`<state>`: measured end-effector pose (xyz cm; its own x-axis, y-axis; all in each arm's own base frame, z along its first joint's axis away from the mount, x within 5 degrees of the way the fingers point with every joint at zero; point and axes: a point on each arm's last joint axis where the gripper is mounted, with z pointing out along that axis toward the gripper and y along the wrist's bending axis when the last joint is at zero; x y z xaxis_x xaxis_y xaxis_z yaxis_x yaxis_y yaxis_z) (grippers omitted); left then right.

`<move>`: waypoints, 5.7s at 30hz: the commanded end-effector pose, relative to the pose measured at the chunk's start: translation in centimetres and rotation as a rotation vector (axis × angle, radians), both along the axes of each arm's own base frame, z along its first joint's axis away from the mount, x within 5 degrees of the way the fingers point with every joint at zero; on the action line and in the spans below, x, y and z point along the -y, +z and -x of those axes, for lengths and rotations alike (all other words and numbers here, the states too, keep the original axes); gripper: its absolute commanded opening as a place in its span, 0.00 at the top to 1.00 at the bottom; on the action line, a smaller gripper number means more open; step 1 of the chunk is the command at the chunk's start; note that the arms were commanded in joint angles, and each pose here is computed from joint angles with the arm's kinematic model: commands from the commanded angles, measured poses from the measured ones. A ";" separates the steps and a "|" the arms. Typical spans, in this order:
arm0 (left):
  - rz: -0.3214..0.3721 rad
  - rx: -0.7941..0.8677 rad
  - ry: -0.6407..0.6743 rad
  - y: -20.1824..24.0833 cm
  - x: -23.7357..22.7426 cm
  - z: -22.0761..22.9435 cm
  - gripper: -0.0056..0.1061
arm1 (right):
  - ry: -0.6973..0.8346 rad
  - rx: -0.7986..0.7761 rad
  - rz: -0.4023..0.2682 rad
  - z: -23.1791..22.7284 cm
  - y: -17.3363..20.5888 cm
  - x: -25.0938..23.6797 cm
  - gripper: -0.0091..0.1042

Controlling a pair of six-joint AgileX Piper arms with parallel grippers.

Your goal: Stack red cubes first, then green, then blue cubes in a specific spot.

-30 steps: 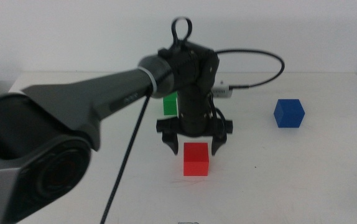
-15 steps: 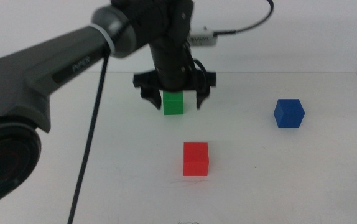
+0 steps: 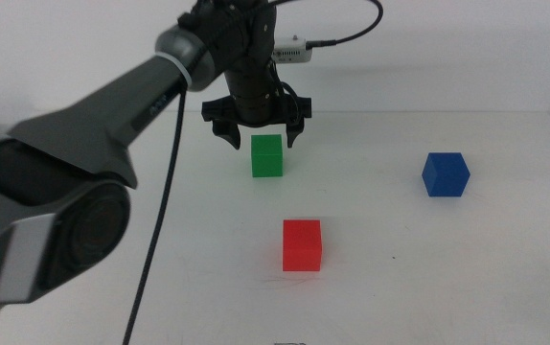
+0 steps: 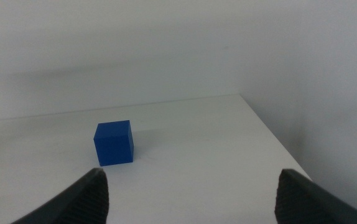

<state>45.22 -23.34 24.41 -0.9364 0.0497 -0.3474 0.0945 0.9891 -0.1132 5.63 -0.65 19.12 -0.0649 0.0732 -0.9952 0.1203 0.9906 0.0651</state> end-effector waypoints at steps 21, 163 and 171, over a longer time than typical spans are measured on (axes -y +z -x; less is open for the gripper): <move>0.034 0.262 -0.037 0.4 0.5 -3.0 0.11 | -0.008 0.098 0.031 0.1 1.3 0.0 0.21; 0.036 0.044 -0.019 1.4 5.7 12.8 0.13 | -0.008 0.098 0.031 0.1 1.3 0.0 0.21; 0.056 0.076 -0.043 4.4 4.7 13.8 0.11 | -0.008 0.098 0.031 0.1 1.3 0.0 0.21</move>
